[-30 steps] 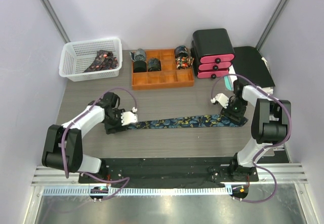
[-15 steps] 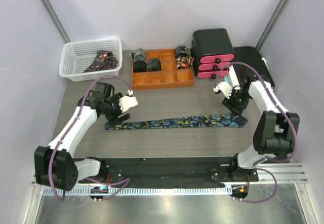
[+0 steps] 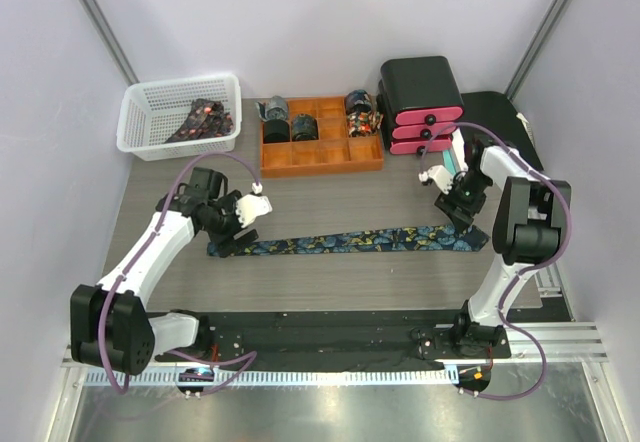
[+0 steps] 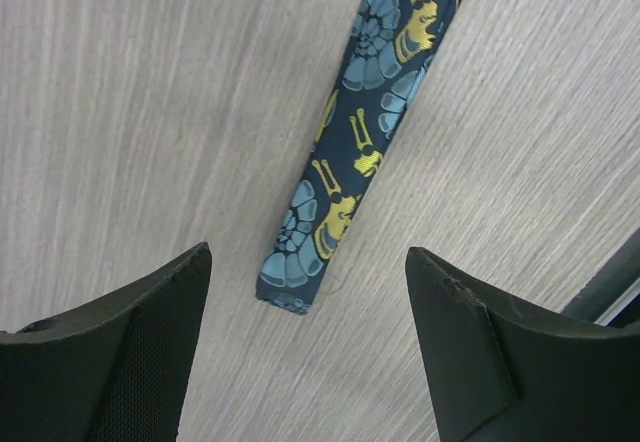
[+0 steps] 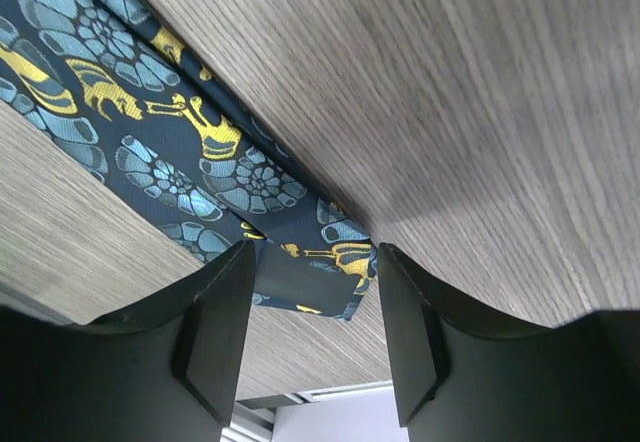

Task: Roll the ties
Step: Flatten out the tie at the center of the board.

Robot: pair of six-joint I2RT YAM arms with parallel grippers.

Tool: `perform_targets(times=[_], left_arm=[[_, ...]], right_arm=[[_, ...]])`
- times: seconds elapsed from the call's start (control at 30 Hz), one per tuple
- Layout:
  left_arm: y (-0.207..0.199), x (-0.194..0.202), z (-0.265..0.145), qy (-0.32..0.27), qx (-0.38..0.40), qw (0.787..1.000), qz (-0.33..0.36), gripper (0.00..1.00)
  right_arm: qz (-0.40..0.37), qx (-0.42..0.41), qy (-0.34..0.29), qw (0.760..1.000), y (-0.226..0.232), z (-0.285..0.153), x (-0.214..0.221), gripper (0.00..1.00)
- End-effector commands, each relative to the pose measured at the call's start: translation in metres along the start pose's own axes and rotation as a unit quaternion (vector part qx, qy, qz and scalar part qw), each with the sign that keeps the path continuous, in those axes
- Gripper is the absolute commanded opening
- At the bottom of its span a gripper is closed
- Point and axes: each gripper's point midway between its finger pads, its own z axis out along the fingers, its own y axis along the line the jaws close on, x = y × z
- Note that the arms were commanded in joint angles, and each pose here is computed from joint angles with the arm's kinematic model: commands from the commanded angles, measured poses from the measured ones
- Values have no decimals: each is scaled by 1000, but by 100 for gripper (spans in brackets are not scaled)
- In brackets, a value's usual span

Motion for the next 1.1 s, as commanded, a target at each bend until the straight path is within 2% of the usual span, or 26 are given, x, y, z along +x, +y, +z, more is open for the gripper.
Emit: perform_targets(times=[0.0,0.2,0.37,0.53,0.8,1.07], left_arm=[[-2,-3,1,-15,-1,1000,-3,79],[-1,-1,3,-8,0,1000,-4,79],[2,1,3,-5,-8,1000,5,79],[2,1,6,-5,-5,1000,2,79],[2,0,8,-6,-3,1000,1,79],[4,4,10,4,-4,1000,1,79]], right_arm=[[-8,4,15,1000,-7,-3,4,59],[-6,1,25,1000,-13,2,4,55],[-8,6,27,1000,-15,-1,5,35],[-10,19,18,1000,-14,-17,2,22],[-7,9,16,1000,7,-39,6,17],[-4,-26,49,998,36,-33,28,17]])
